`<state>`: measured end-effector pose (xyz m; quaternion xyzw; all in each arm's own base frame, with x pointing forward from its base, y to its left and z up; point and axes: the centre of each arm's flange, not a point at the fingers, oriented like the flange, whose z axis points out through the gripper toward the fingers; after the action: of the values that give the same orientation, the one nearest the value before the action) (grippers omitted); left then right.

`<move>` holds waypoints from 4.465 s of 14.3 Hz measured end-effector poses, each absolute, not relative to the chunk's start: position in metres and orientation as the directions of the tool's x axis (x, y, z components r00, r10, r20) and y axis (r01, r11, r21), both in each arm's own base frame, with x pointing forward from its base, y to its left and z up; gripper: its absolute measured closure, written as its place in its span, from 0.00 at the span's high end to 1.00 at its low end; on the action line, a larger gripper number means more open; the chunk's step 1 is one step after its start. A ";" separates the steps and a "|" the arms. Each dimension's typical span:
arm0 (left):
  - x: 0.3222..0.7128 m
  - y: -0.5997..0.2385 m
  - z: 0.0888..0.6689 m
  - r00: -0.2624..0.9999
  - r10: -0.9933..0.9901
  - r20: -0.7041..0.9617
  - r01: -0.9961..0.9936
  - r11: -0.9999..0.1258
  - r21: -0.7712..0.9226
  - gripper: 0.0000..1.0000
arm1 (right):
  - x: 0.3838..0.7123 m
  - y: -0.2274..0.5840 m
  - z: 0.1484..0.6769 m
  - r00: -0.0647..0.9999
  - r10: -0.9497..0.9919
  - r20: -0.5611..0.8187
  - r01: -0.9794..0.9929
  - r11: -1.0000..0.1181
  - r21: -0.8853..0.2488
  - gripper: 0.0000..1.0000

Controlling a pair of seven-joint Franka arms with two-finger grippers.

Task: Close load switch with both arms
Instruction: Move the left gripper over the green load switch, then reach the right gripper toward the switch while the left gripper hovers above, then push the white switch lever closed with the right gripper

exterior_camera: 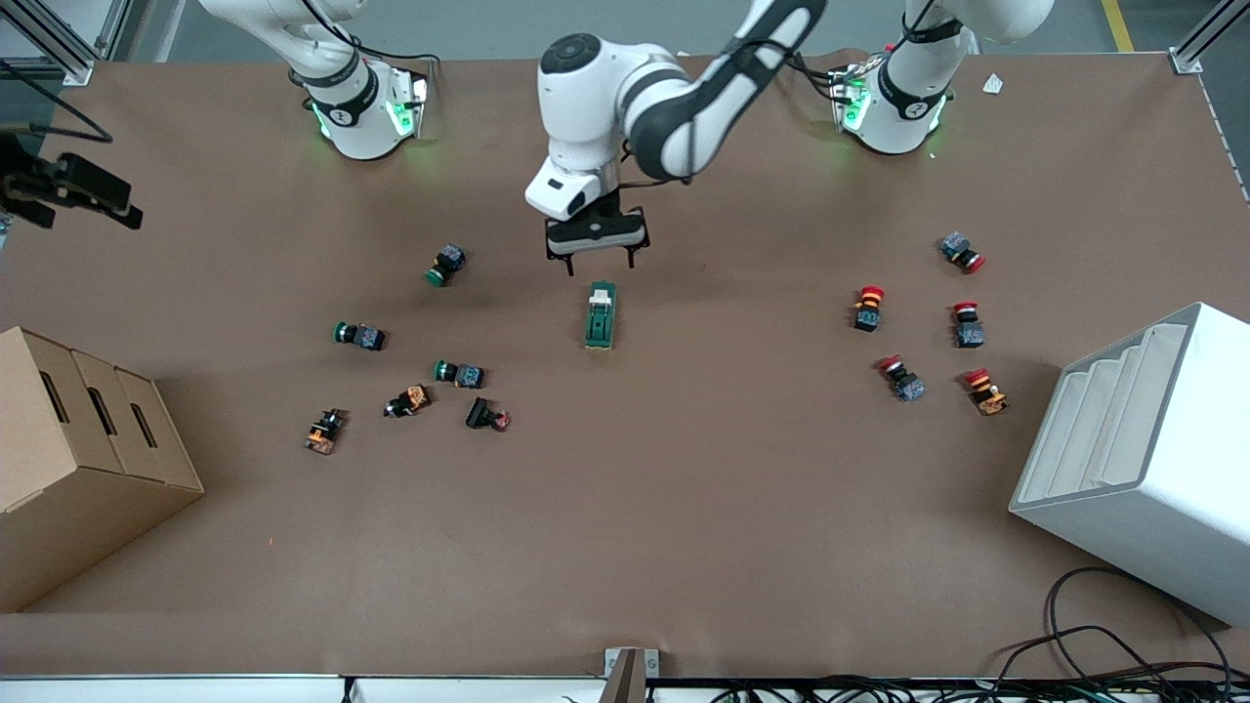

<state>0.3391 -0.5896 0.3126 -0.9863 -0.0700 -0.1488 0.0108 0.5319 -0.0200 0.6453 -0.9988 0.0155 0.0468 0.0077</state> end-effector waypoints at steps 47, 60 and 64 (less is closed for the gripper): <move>0.160 -0.551 0.038 0.178 -0.028 0.984 -0.047 -0.999 -0.020 0.99 | 0.400 0.463 0.208 0.686 -0.717 -0.126 -0.725 -0.656 -0.211 1.00; 0.161 -0.551 0.038 0.177 -0.028 0.984 -0.047 -0.999 -0.020 0.99 | 0.455 0.451 0.247 0.635 -0.762 -0.128 -0.758 -0.582 -0.294 1.00; 0.161 -0.552 0.038 0.176 -0.026 0.984 -0.045 -0.999 -0.018 0.99 | 0.463 0.456 0.234 0.636 -0.761 -0.125 -0.757 -0.585 -0.290 1.00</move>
<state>0.1613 -0.5521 0.0381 -0.7668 0.0233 -0.6414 -0.0076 0.4630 0.4561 0.2341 -0.8903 0.4263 -0.0063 0.1601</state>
